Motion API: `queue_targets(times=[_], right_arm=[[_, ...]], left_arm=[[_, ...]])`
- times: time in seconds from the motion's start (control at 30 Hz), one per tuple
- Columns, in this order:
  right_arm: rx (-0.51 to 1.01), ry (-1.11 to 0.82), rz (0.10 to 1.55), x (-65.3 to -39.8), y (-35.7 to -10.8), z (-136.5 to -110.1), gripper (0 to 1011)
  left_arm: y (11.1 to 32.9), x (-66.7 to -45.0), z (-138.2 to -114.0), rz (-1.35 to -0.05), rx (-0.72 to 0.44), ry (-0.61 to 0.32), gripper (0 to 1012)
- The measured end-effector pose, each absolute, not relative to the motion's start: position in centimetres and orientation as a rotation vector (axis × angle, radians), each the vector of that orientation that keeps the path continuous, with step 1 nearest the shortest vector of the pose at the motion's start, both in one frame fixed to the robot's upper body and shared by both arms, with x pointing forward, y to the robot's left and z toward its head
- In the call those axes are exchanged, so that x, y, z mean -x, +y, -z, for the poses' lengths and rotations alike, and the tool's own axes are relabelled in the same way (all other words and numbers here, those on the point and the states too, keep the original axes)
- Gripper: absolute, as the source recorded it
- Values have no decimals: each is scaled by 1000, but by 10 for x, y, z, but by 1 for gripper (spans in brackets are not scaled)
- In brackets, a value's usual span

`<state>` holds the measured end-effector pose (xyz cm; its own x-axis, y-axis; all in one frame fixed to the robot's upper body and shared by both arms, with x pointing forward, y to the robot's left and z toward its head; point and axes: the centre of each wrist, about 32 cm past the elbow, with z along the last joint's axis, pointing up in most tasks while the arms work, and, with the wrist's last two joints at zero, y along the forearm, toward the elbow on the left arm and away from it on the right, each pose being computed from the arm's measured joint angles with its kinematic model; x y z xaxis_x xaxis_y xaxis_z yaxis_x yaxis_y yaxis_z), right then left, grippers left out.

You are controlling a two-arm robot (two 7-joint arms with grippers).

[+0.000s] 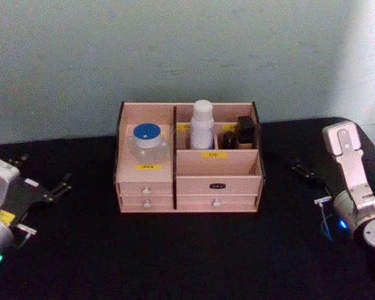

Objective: Pick up the facial cleanser and watermelon frost from the table and place them into the tiered storage box.

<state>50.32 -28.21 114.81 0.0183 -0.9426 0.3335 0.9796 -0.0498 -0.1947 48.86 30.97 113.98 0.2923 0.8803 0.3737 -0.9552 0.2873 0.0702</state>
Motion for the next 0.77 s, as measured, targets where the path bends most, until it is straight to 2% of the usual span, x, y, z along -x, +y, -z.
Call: queue_targets(times=[0.77], right_arm=[[427, -109, 1565, -503, -282, -1148, 1002]], left_arm=[[310, -489, -1140, -1248, -304, -285, 1001]])
